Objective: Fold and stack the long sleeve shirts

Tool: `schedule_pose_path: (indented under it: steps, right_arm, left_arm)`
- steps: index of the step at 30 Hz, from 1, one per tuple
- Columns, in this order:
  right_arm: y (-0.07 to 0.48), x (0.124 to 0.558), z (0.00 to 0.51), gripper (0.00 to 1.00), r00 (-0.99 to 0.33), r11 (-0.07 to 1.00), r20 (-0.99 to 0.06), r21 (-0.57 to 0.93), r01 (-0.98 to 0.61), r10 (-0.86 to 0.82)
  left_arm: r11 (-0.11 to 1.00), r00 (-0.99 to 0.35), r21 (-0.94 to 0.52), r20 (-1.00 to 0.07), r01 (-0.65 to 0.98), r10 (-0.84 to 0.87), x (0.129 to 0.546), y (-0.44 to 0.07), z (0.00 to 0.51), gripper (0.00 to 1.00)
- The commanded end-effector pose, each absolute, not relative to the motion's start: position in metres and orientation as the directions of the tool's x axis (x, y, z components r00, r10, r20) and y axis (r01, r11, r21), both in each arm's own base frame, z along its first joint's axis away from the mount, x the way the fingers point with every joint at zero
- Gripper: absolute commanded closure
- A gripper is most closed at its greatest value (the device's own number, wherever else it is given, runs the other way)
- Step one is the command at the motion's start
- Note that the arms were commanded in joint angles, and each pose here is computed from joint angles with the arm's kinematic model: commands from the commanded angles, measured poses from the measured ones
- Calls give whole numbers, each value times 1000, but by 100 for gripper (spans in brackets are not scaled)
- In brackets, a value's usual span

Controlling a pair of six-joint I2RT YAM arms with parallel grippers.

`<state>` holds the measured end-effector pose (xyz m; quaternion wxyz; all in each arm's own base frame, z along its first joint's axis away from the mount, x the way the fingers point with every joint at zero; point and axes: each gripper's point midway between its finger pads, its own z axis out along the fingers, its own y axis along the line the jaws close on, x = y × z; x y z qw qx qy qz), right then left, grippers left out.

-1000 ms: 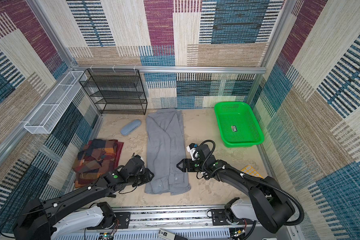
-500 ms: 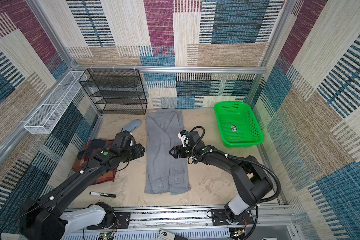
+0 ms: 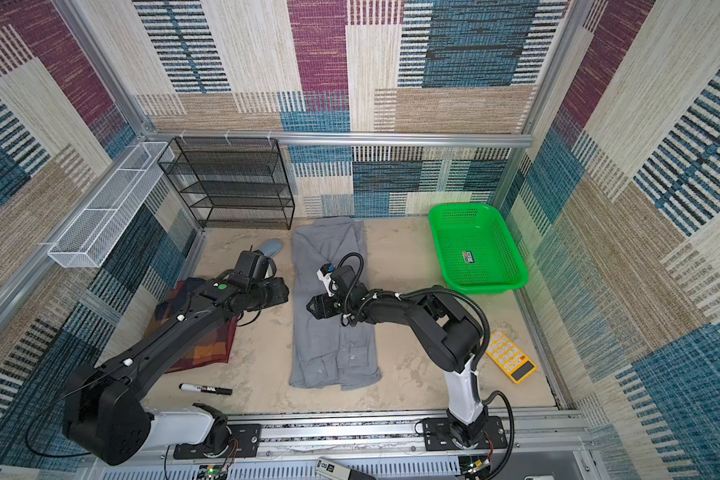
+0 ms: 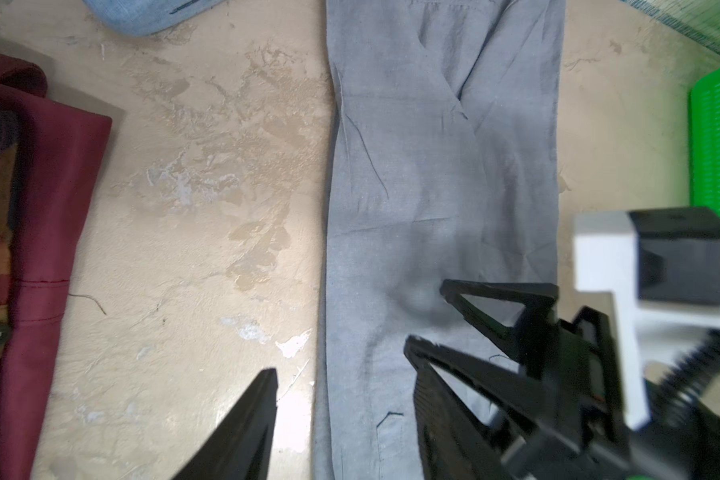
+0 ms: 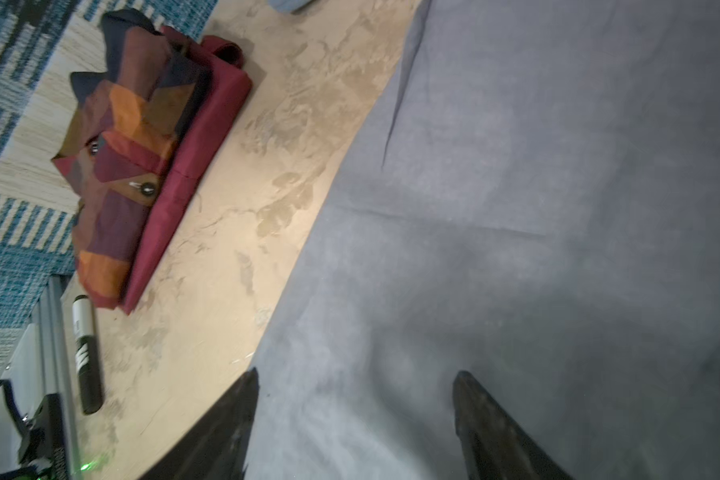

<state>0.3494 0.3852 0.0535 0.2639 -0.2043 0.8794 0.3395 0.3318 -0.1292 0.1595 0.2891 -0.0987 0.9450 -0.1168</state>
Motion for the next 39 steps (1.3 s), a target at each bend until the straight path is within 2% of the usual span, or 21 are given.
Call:
schedule_pose_path:
  steps: [1,4,10,13,16,24,27,35,39]
  right_arm:
    - [376,360,44,33,-780,702,-608,490,-516,-148]
    - [361,347,23,42,-815,714,-554,500,-489,-171]
    - [319,284,10,42,-865,718,-481,551,-425,-143]
    - [305,250,10,42,-880,704,-448,575,-418,-156]
    - [295,236,19,42,-877,700,-454,575,-423,-156]
    - [293,235,34,41,-846,688,-497,547,-477,-191]
    - [295,234,37,41,-844,679,-501,552,-484,-194]
    - [296,232,37,41,-838,666,-505,554,-500,-209]
    - [297,232,36,41,-836,663,-504,552,-505,-217]
  left_arm:
    - [960,-811,-252,-533,-122,-243,329,-123,159,44]
    - [963,-812,-238,-534,-126,-238,331,-119,159,43]
    - [968,-808,-224,-545,-116,-223,356,-120,166,43]
    - [973,-810,-202,-547,-116,-210,379,-123,165,42]
    - [977,-821,-167,-534,-130,-201,410,-129,155,42]
    - [986,-881,-25,-445,-167,-161,495,-137,113,41]
    - [984,-903,-5,-396,-178,-165,510,-139,91,42]
    - [980,-926,22,-333,-196,-177,510,-130,46,47]
    - [982,-929,1,-323,-190,-179,513,-134,39,57]
